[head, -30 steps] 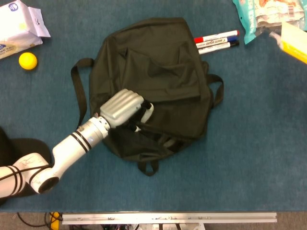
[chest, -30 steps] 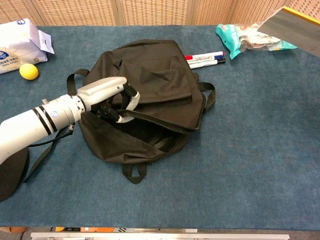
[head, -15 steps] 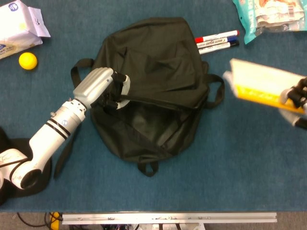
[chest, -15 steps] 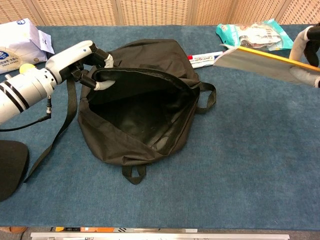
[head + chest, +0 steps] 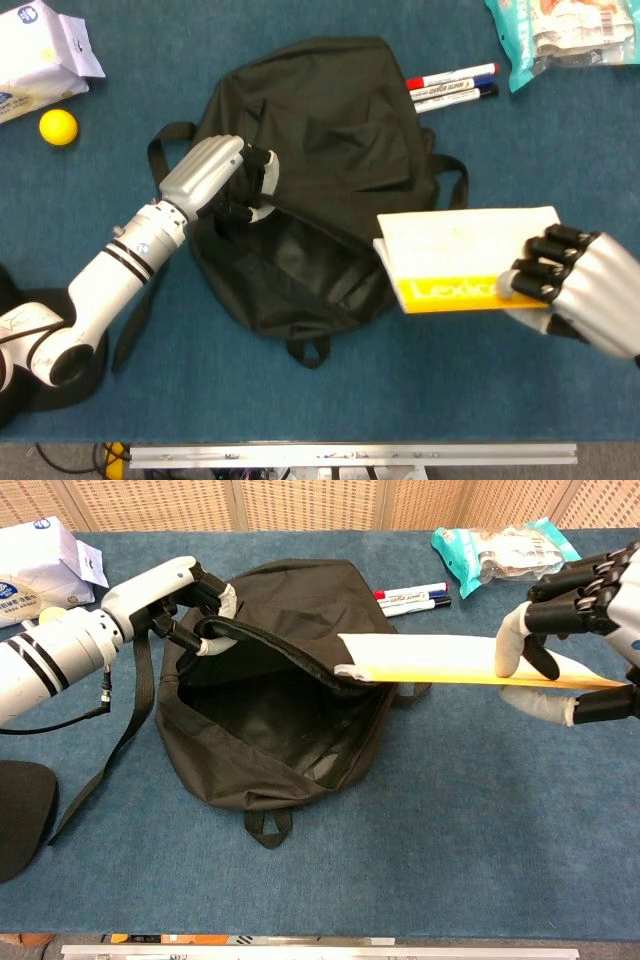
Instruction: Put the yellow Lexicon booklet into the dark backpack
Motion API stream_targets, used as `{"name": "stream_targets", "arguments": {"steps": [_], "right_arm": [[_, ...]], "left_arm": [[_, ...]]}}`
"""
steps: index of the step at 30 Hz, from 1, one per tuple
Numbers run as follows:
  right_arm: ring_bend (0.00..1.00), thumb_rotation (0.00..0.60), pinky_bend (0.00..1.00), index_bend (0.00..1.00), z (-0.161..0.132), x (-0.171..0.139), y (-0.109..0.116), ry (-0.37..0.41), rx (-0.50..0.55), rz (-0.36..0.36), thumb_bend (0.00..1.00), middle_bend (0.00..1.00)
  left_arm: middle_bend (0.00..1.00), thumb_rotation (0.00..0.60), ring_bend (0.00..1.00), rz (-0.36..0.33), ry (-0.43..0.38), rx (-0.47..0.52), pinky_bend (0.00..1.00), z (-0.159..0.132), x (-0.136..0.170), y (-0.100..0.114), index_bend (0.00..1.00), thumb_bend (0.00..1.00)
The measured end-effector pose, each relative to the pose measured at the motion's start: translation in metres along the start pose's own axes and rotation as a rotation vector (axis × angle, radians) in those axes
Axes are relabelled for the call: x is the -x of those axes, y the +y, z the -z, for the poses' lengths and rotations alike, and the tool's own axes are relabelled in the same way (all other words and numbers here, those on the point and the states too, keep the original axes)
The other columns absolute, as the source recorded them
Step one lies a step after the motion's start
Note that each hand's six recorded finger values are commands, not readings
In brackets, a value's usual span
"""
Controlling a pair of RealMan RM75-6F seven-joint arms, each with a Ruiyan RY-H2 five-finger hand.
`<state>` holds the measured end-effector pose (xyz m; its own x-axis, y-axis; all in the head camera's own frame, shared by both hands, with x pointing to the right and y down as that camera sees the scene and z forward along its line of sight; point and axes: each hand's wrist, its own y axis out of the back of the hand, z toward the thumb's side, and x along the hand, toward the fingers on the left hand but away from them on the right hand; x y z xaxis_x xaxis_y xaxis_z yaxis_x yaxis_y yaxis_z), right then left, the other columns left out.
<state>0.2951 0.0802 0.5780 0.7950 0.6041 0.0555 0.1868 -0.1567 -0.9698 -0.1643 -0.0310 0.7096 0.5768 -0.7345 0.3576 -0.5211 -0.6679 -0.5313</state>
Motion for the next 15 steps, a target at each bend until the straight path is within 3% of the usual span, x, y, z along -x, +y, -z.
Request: {"name": "stream_targets", "arguments": {"steps": [8,15], "right_arm": [[0.61,0.600,0.64,0.85,-0.021,0.023,-0.014,0.090,0.039,-0.017,0.28,0.80],[0.61,0.600,0.65,0.85,-0.037,0.032,-0.012,0.141,0.072,0.014,0.28,0.80]], "left_arm": [[0.70,0.600,0.61,-0.013,-0.003,-0.002,0.49,-0.008,-0.008,0.006,0.68,0.34],[0.70,0.600,0.61,-0.025,-0.001,-0.002,0.49,-0.014,-0.015,0.012,0.68,0.34]]}}
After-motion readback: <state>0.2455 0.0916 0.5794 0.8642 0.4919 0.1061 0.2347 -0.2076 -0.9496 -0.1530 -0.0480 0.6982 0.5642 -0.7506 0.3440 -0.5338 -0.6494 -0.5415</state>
